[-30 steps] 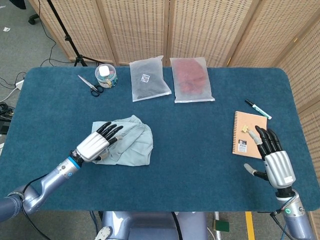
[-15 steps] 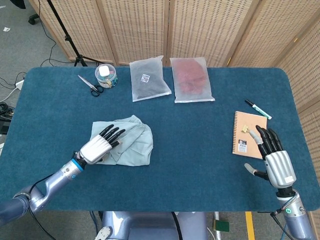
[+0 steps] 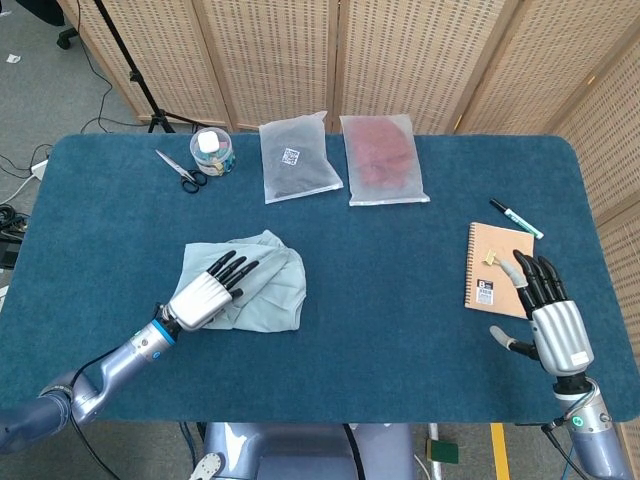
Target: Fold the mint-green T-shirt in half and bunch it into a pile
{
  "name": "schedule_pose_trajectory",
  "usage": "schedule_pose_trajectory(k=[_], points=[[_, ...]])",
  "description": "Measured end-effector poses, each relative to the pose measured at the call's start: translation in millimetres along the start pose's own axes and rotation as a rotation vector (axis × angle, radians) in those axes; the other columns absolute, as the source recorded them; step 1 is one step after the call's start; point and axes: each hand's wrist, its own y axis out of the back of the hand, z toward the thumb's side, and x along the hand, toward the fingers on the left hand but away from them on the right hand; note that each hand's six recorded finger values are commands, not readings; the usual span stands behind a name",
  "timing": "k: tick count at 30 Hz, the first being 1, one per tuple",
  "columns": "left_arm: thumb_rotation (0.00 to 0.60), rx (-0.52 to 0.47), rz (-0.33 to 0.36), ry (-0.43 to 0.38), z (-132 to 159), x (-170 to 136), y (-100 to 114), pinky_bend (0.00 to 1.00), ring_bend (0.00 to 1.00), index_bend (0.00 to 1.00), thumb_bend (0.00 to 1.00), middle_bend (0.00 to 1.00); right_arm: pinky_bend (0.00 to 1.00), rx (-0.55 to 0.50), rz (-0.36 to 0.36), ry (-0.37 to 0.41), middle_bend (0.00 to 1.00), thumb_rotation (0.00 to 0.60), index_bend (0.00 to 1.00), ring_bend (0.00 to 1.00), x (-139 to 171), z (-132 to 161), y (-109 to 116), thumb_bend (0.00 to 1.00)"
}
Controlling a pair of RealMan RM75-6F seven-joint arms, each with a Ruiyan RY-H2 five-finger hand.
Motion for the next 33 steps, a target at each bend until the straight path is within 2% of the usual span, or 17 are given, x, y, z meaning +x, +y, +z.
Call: schedule_pose_trajectory(k=[7,15,24,33], points=[[0.600,0.029,0.016,0.001,-2.7,-1.7,2.7,0.00,0.00,0.70,0.38,0.00,0.00,0.002,0.001,0.000,0.00,0.600,0.00,0.00,0.4,0.3,-0.3,0.13],[0.600,0.090,0.074,-0.010,-1.3,4.1,15.1,0.00,0.00,0.70,0.39,0.00,0.00,0.005,0.004,-0.001,0.00,0.600,0.00,0.00,0.6,0.7,-1.0,0.13],[0.600,0.133,0.103,-0.062,16.7,16.9,24.6,0.00,0.00,0.70,0.39,0.00,0.00,0.006,0.003,-0.003,0.00,0.600,0.00,0.00,0.7,0.4,-0.5,0.13],[0.600,0.276,0.144,-0.130,43.1,37.3,33.6,0.00,0.00,0.71,0.39,0.00,0.00,0.004,0.000,-0.006,0.00,0.600,0.00,0.00,0.7,-0.2,1.0,0.13]])
